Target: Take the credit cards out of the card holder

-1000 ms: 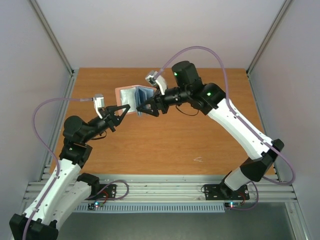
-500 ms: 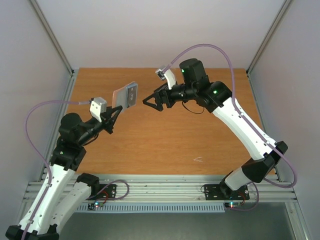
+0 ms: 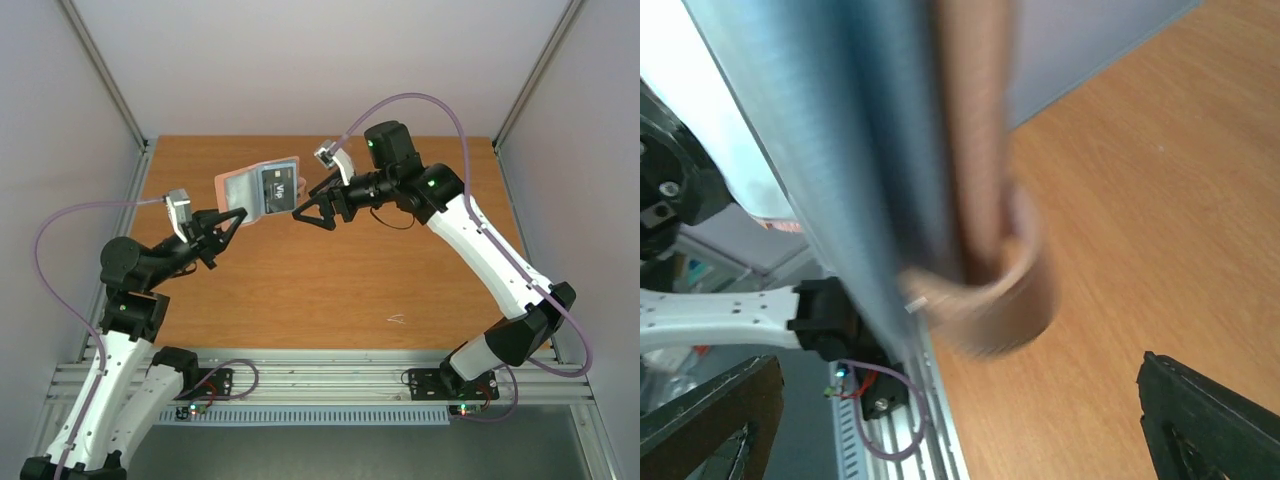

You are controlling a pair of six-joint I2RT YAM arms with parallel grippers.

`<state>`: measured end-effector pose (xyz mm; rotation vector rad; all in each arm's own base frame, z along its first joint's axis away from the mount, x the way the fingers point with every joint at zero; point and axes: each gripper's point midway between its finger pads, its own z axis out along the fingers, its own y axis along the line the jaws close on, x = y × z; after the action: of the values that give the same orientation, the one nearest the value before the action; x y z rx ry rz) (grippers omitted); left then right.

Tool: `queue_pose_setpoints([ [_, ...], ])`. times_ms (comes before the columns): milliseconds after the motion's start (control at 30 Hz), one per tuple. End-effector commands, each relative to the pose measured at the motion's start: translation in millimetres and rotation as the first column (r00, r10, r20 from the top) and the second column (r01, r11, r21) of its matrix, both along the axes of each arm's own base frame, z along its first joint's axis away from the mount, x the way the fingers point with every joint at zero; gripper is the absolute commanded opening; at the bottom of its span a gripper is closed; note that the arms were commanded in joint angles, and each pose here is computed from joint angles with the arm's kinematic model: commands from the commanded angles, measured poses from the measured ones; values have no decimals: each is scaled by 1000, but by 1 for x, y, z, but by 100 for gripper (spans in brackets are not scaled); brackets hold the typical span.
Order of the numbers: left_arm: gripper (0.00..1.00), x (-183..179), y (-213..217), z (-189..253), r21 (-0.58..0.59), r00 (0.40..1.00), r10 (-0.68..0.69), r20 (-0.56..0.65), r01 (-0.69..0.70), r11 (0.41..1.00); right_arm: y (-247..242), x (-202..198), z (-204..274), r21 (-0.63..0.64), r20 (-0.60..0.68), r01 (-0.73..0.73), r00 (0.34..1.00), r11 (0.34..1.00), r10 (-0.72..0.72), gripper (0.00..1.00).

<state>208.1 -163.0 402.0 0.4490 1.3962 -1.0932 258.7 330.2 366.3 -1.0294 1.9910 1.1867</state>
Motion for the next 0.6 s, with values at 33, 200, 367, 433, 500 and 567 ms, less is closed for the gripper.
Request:
queue_pose_setpoints([
  [33,0,-28,-8,27,-12,984,-123,127,126,992,1,-36,43,154,60,-203,979,967,196,94],
  [200,0,-26,-8,29,-12,985,-124,122,127,992,4,-33,55,186,90,-212,976,959,198,85],
  [367,0,-24,-9,27,-14,986,-128,108,130,991,8,-28,66,209,104,-210,976,955,192,75],
  [433,0,-24,-9,27,-12,985,-133,105,135,991,10,-29,68,218,103,-232,971,948,214,69],
  [500,0,-24,-9,27,-13,986,-131,106,133,991,12,-33,70,232,91,-267,963,935,252,49],
  [567,0,-23,-9,27,-13,986,-126,105,128,992,12,-35,69,232,76,-279,960,932,269,24],
])
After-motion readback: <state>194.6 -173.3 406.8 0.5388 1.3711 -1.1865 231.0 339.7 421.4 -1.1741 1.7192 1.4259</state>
